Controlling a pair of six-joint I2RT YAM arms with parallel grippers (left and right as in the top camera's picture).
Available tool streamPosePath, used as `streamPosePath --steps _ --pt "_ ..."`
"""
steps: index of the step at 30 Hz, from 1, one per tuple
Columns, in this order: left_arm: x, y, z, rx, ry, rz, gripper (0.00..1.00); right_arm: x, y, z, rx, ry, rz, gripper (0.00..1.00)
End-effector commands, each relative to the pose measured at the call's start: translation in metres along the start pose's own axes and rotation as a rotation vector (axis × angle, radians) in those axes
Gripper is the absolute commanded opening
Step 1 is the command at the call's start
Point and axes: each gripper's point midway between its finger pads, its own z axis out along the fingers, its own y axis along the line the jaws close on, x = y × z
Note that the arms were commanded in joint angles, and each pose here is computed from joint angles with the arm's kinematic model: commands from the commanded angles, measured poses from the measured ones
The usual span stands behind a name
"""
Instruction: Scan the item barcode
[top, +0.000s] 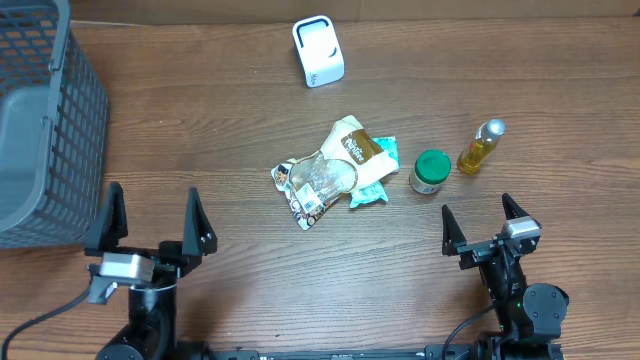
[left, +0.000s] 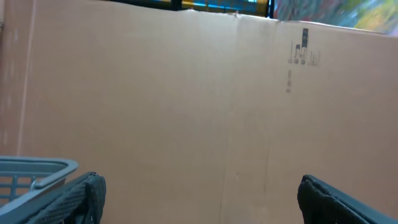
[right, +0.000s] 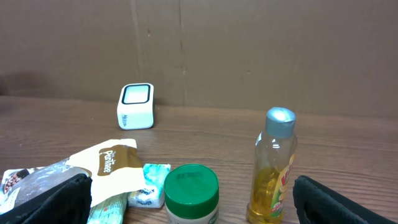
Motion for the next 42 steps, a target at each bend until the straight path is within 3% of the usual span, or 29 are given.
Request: streamPosePath --steps 1,8,18,42 --pt "0.007 -0.001 -0.008 0.013 -0.023 -0.002 1.00 0.002 -0.002 0.000 0.011 -0.004 0.005 1.00" --pt "0.019 0.006 -0.018 -0.016 -0.054 -0.003 1.00 0.002 -0.002 0.000 0.011 -0.004 0.005 1.00" --pt "0.060 0.018 -0.022 -0.066 0.021 -0.035 1.00 0.002 -0.002 0.000 0.011 -0.004 0.005 1.00" --pt "0.179 0.051 -0.059 -0.247 0.500 -0.030 0.99 0.002 -0.002 0.000 0.011 -0.004 0.005 1.00"
